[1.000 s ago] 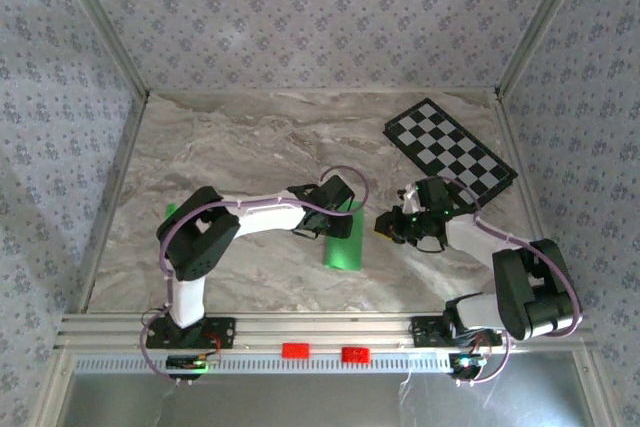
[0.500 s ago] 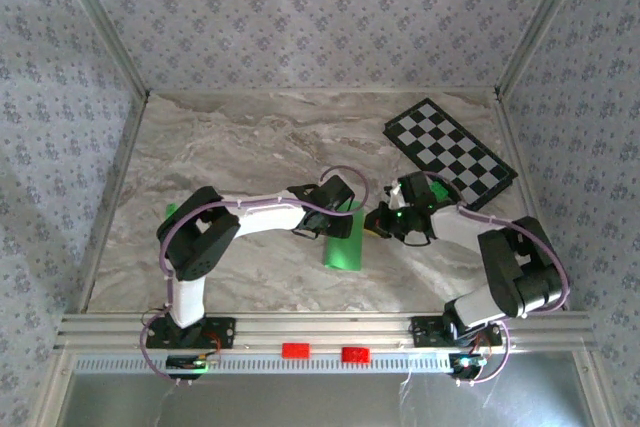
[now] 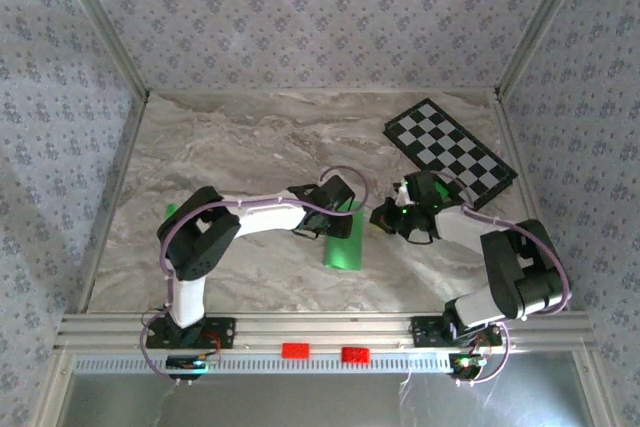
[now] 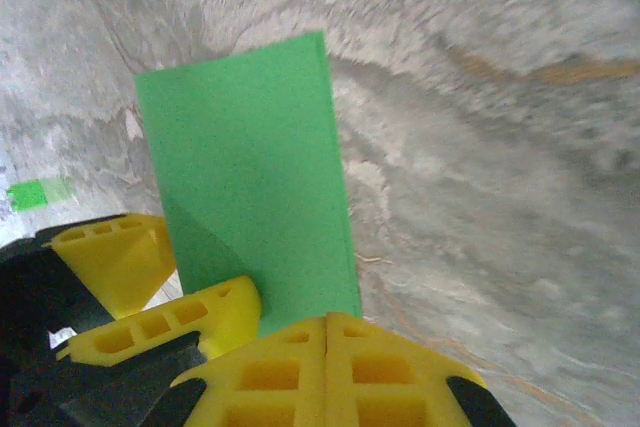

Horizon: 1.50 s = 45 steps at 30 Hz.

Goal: Fold a paper plane with a square sheet of paper (pick it up from the middle)

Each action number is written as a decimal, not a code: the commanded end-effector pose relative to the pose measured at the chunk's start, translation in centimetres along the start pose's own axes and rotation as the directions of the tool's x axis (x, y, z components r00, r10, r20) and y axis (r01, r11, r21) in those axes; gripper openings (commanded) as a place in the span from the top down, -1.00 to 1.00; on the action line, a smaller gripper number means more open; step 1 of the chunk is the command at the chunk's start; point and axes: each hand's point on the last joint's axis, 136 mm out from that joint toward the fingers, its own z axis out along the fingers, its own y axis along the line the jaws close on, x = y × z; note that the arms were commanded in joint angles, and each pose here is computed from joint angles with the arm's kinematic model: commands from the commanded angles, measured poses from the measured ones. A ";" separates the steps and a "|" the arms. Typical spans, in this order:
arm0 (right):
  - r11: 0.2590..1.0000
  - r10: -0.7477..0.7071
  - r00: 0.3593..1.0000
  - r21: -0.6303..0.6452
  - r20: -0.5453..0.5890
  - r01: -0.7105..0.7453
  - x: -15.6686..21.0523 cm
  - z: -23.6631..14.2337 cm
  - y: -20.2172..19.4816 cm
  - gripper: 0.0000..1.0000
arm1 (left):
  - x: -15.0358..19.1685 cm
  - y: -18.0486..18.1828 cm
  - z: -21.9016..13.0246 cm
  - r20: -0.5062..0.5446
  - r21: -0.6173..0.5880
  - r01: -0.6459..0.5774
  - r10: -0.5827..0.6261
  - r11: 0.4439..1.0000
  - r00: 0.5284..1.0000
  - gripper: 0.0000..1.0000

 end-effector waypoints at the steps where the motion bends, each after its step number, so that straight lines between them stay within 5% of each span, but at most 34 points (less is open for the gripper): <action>1: 1.000 0.029 0.998 0.002 0.047 -0.029 -0.5 -1.1 -0.6 1.00 | 3.2 3.2 3.9 -0.094 -0.111 -0.005 -0.006 0.994 0.996 -0.42; 11: 1.000 0.026 0.996 0.003 0.083 -0.026 -0.8 -2.8 -1.0 1.00 | 3.5 2.9 4.2 -0.093 -0.100 0.017 -0.026 0.995 0.995 -0.43; 22: 0.997 -0.054 0.999 -0.052 -0.008 0.054 0.2 -0.7 1.9 1.00 | 3.7 3.3 4.2 -0.096 -0.118 0.012 -0.023 0.993 0.995 -0.43; 30: 0.999 0.025 0.999 0.037 0.031 -0.026 -0.6 -1.0 -0.8 1.00 | 3.9 2.8 4.2 -0.096 -0.083 -0.015 0.007 0.996 0.995 -0.39; 45: 0.998 0.057 0.997 -0.022 0.045 -0.057 -0.7 -2.5 -1.6 0.99 | 3.6 2.6 4.8 -0.089 -0.084 -0.027 0.020 0.996 0.996 -0.42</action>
